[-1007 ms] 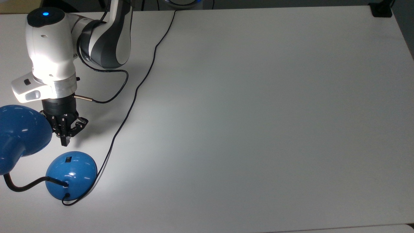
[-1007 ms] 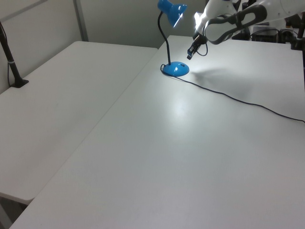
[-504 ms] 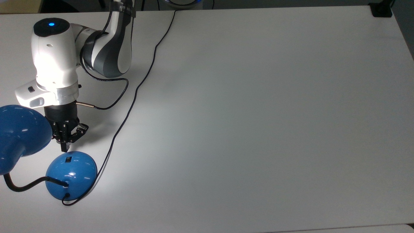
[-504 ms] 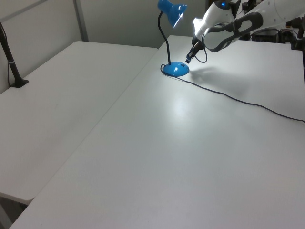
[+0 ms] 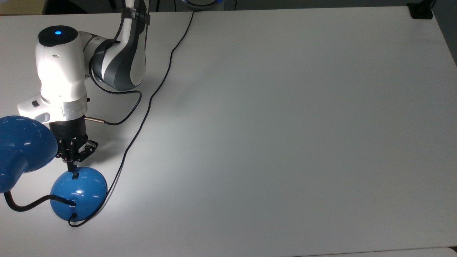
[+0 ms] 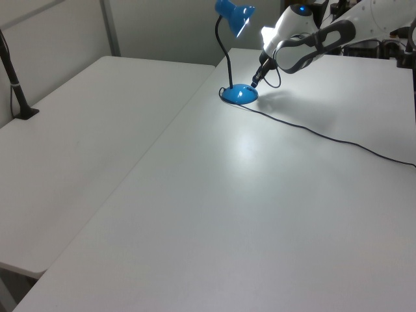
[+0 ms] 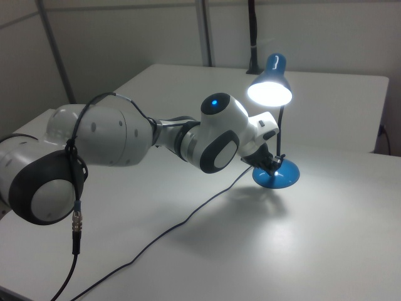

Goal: Turn off the lamp
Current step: 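Lower the gripper onto the switch on the lamp base and press it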

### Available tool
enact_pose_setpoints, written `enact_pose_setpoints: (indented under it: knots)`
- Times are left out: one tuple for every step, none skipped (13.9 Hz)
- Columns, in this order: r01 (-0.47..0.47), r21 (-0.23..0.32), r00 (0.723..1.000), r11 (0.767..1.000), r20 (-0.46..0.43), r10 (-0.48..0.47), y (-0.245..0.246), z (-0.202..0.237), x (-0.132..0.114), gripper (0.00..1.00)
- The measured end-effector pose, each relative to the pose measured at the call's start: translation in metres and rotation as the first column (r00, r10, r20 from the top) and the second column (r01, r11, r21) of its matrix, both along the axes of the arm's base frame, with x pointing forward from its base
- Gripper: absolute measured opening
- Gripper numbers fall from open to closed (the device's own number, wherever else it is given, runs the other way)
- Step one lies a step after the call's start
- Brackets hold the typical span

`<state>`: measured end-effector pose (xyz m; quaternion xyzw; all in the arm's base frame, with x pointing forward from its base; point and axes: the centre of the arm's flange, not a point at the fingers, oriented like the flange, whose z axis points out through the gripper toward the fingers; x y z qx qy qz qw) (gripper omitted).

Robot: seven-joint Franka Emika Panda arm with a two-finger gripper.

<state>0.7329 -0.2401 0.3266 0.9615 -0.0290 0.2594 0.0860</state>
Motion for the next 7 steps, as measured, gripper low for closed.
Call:
enact_pose_setpoints:
  knots:
    - [-0.002, -0.001, 1.0, 1.0, 0.001, 0.002, 0.0005, -0.0013, 0.002, 0.01]
    - [-0.005, -0.003, 1.0, 1.0, 0.001, 0.005, 0.001, -0.0034, 0.0037, 0.01]
    - [-0.01, -0.005, 1.0, 1.0, 0.0, 0.01, 0.0021, -0.0057, 0.0055, 0.01]
    - [-0.016, -0.008, 1.0, 1.0, -0.001, 0.016, 0.0027, -0.0066, 0.0062, 0.01]
    - [-0.024, -0.013, 1.0, 1.0, -0.002, 0.024, 0.0026, -0.0064, 0.0067, 0.01]
    - [-0.031, -0.018, 1.0, 0.999, -0.003, 0.031, 0.0027, -0.0064, 0.0069, 0.01]
    - [-0.038, -0.023, 0.999, 0.999, -0.005, 0.038, 0.0029, -0.0064, 0.007, 0.01]
